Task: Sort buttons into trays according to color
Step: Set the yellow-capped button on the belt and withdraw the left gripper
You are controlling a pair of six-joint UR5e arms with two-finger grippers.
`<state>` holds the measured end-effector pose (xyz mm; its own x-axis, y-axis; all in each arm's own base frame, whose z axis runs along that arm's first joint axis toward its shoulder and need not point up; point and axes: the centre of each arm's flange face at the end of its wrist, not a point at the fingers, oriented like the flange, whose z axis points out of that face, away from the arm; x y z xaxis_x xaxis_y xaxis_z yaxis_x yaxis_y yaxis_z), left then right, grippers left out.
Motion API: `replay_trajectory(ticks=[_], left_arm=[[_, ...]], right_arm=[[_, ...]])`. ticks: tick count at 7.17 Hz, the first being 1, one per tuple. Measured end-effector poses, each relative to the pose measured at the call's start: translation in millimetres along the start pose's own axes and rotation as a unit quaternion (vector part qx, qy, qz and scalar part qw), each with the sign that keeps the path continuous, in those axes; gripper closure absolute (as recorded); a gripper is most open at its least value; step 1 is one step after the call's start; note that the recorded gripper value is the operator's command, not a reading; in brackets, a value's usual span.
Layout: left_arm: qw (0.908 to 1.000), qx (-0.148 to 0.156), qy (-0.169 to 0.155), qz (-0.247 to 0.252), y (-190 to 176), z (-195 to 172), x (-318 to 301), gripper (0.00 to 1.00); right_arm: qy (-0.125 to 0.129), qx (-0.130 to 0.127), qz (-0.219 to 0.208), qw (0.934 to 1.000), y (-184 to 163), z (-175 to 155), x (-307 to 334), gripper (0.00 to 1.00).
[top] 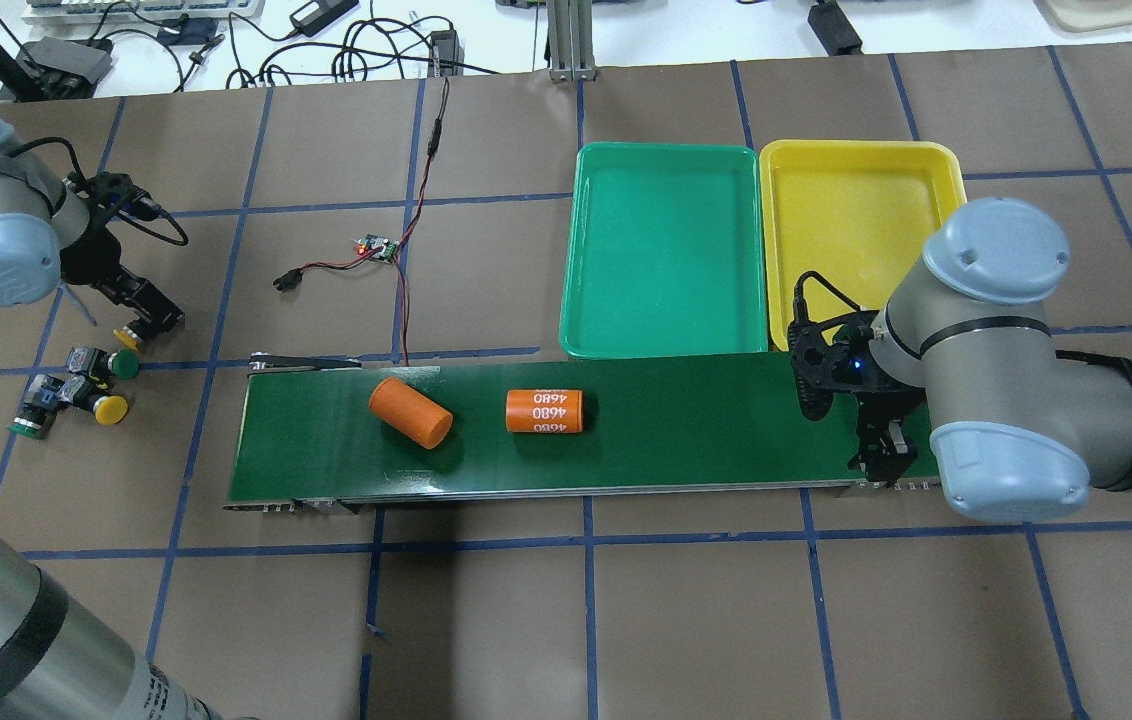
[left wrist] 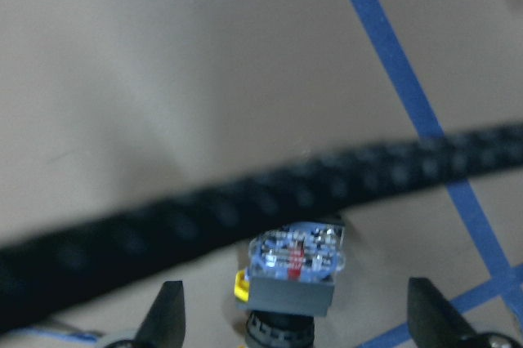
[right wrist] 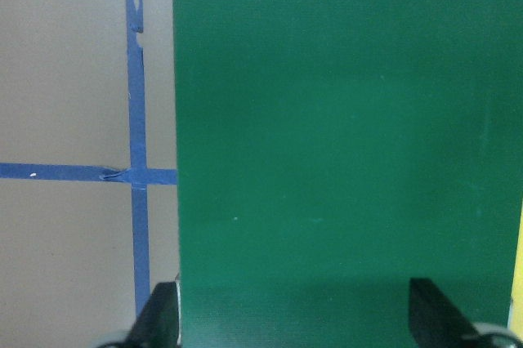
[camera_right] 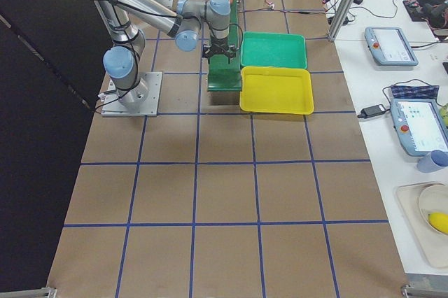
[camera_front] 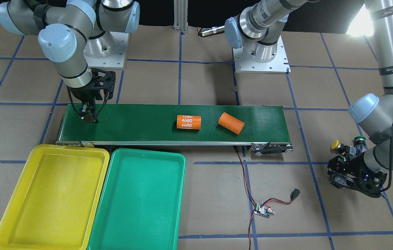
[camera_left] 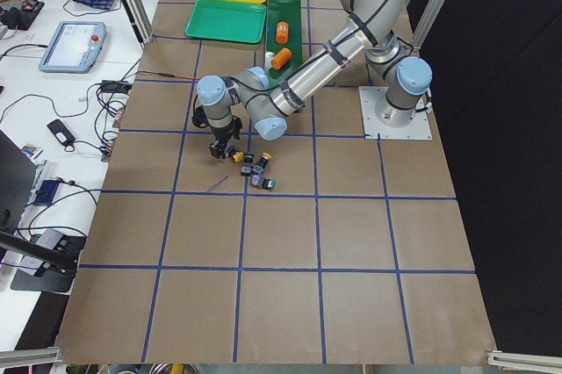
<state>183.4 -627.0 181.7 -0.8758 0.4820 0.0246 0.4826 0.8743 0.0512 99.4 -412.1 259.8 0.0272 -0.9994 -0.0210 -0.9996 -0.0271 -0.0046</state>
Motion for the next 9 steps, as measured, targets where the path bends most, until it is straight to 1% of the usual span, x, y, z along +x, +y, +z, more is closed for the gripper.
replay_trajectory(ticks=[1, 2, 3, 4, 5, 7, 8, 9], left_arm=[[1.0, -0.002, 0.003, -0.006, -0.4, 4.4, -0.3, 0.7], [1.0, -0.003, 0.002, -0.006, -0.2, 5.8, -0.5, 0.77], [1.0, -0.002, 0.001, -0.008, -0.2, 3.4, -0.4, 0.77], [0.9997, 0.003, -0.005, -0.025, -2.4, -6.2, 2.4, 0.77], [0.9976, 0.01, -0.011, -0.068, -7.0, -20.2, 12.0, 0.77], [0.9874, 0.015, -0.009, -0.157, -17.7, -47.5, 63.9, 0.77], [0.9798, 0.017, -0.007, -0.199, -15.3, -61.9, 101.1, 0.77], [0.9728, 0.02, -0.006, -0.231, -9.6, -74.2, 135.3, 0.77]], right_arm=[[-0.001, 0.0, 0.001, 1.0, -0.1, 0.5, 0.8, 0.0], [0.0, 0.0, 0.001, 1.0, -0.2, 0.7, 1.9, 0.0], [0.001, 0.001, 0.0, 1.0, -0.4, 0.4, 2.9, 0.0], [0.005, 0.003, -0.002, 1.0, -0.7, -0.3, 3.7, 0.0], [0.009, 0.003, -0.004, 0.9999, -0.8, -0.3, 4.4, 0.0], [0.011, 0.003, -0.004, 0.9999, -0.9, 0.0, 4.6, 0.0], [0.012, 0.002, -0.003, 0.9999, -0.6, -0.3, 4.9, 0.0], [0.013, 0.0, -0.003, 0.9999, -0.2, -1.0, 5.3, 0.0]])
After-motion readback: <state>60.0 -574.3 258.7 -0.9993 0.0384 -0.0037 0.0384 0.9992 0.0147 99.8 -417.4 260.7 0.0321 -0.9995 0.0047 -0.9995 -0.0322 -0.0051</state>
